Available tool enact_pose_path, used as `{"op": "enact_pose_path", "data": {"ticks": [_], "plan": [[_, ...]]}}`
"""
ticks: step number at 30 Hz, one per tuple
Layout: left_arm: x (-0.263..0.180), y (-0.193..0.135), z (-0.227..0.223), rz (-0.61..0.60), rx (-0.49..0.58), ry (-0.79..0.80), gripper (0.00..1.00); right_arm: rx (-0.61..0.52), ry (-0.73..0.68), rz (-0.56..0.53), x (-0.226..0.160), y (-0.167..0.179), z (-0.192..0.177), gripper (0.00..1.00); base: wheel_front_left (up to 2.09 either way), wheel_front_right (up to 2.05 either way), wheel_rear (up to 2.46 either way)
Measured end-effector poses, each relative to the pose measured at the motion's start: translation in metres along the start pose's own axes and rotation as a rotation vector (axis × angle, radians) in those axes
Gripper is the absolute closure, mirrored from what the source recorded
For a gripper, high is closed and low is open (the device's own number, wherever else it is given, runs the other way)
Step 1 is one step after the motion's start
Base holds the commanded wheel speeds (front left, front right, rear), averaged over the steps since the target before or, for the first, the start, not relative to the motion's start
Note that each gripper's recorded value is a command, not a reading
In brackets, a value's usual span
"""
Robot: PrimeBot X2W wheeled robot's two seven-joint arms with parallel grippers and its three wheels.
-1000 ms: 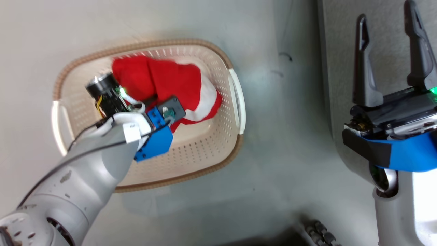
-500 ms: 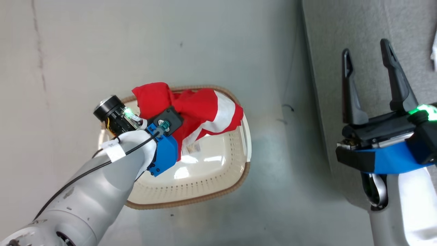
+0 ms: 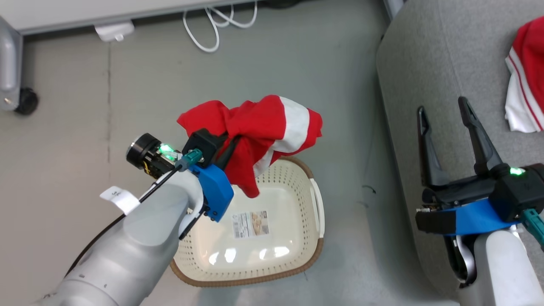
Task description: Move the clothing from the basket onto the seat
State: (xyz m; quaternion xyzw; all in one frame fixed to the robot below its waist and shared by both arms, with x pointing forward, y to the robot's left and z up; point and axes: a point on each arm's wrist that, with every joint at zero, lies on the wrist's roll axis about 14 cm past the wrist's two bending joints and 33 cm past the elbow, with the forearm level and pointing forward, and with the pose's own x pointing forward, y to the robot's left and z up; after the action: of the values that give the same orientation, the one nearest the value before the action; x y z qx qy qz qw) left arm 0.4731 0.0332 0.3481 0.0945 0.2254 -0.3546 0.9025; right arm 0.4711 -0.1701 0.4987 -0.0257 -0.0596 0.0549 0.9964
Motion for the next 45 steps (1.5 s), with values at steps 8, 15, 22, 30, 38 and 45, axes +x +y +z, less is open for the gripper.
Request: {"op": "enact_pose_path", "data": {"ticks": [8,15,22,30,38,45], "plan": [[-0.033,0.004,0.057,0.08,-0.08,-0.194,1.0,0.016,-0.034,0.006,-0.018,0.005,0.023,0.0,0.0,0.0,0.0],[-0.071,0.009,0.116,0.141,-0.115,-0.401,1.0,0.035,-0.061,0.018,-0.034,0.012,0.039,0.0,0.0,0.0,0.0],[-0.097,-0.007,0.152,0.123,-0.09,-0.526,1.0,0.048,-0.082,0.03,-0.048,0.019,0.051,0.0,0.0,0.0,0.0],[-0.111,-0.02,0.171,0.106,-0.07,-0.57,1.0,0.066,-0.077,0.038,-0.057,0.023,0.051,0.0,0.0,0.0,0.0],[-0.116,-0.022,0.173,0.106,-0.061,-0.569,1.0,0.071,-0.076,0.052,-0.057,0.028,0.051,0.0,0.0,0.0,0.0],[-0.116,-0.024,0.173,0.107,-0.058,-0.567,1.0,0.061,-0.144,0.116,-0.053,0.048,0.073,0.0,0.0,0.0,0.0]]}}
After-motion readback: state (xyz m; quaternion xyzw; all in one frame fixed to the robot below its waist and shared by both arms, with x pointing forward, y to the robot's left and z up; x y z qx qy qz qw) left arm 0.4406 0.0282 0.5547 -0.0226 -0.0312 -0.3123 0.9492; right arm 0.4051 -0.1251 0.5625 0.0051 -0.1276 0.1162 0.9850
